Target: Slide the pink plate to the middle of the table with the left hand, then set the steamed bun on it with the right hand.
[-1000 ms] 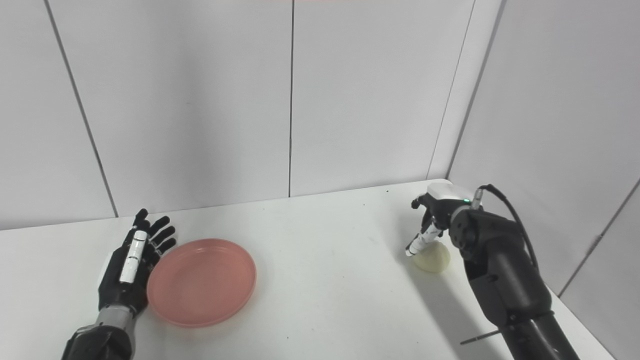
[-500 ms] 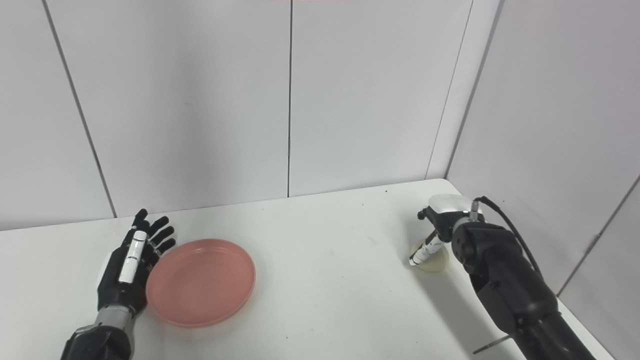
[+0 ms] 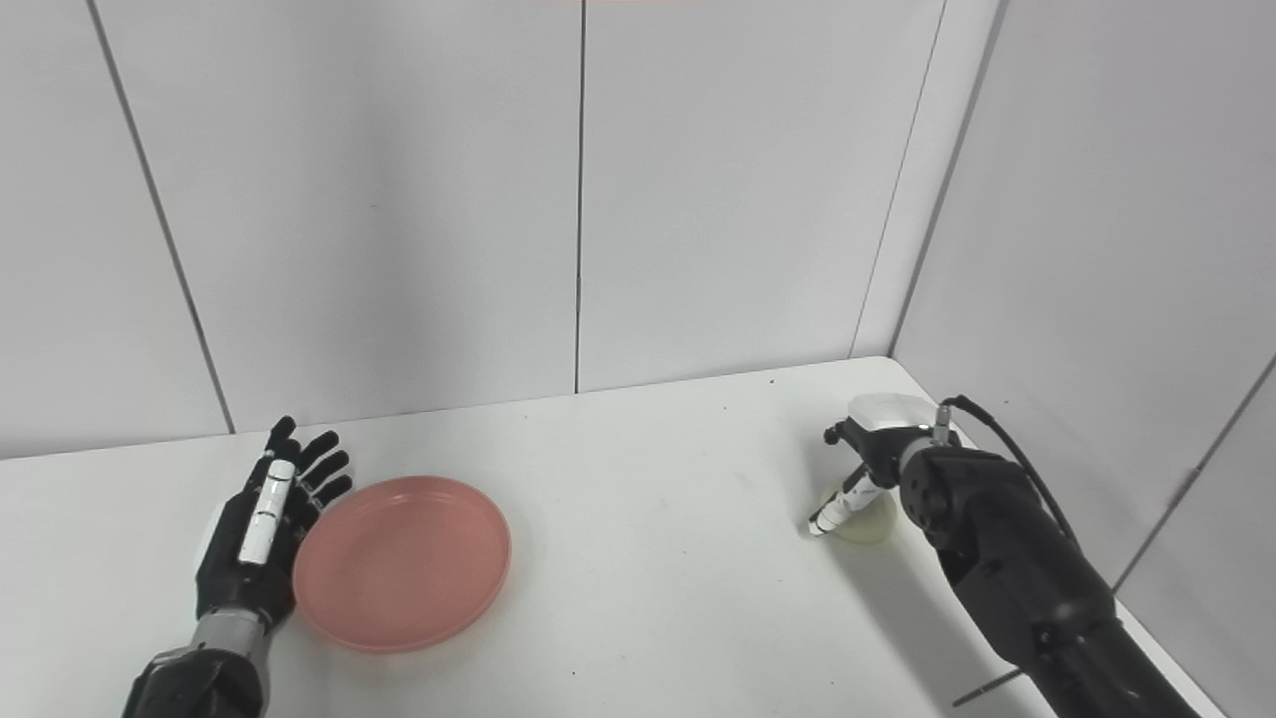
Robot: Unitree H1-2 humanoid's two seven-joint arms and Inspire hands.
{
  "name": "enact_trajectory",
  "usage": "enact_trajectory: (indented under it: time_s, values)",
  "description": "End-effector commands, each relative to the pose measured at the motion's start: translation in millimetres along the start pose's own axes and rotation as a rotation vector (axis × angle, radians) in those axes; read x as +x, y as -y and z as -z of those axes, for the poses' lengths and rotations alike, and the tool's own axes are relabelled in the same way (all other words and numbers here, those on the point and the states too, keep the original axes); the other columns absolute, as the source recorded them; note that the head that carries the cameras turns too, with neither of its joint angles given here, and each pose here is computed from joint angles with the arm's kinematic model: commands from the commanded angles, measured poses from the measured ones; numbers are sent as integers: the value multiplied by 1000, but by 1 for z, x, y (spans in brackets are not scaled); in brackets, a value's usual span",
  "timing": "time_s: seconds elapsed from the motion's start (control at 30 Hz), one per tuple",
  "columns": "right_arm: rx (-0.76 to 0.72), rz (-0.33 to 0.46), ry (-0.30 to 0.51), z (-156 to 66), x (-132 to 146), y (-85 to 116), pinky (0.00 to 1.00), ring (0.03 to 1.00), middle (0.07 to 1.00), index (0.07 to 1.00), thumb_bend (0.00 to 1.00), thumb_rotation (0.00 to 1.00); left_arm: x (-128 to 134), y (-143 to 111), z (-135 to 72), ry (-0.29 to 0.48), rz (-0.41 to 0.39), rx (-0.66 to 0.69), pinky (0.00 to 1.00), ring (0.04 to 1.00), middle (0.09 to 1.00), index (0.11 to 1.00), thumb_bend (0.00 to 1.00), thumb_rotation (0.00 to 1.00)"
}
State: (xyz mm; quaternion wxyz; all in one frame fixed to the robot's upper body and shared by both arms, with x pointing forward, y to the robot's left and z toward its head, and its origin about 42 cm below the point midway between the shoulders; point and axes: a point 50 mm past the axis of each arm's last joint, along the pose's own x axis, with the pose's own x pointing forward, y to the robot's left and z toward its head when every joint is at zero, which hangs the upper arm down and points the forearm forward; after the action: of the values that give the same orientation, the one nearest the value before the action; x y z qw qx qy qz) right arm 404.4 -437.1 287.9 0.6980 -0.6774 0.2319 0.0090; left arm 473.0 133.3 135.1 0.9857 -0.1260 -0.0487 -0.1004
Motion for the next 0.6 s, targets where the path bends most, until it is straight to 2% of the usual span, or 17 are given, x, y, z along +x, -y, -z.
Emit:
enact_trajectory:
  time_s: [0.0,0.2,0.57]
  values:
    - [-11,92,-20,13,-6,28,998,940,918,846,1000,464,5,3,-8,31,15,10,790,829,839,953,648,674]
    - [-16,79,-37,18,2,24,960,914,902,832,1000,478,5,3,-7,25,13,9,794,830,841,953,663,680]
    - [10,64,-91,23,16,11,999,941,921,831,1000,464,4,3,-9,25,18,4,771,831,848,963,651,677]
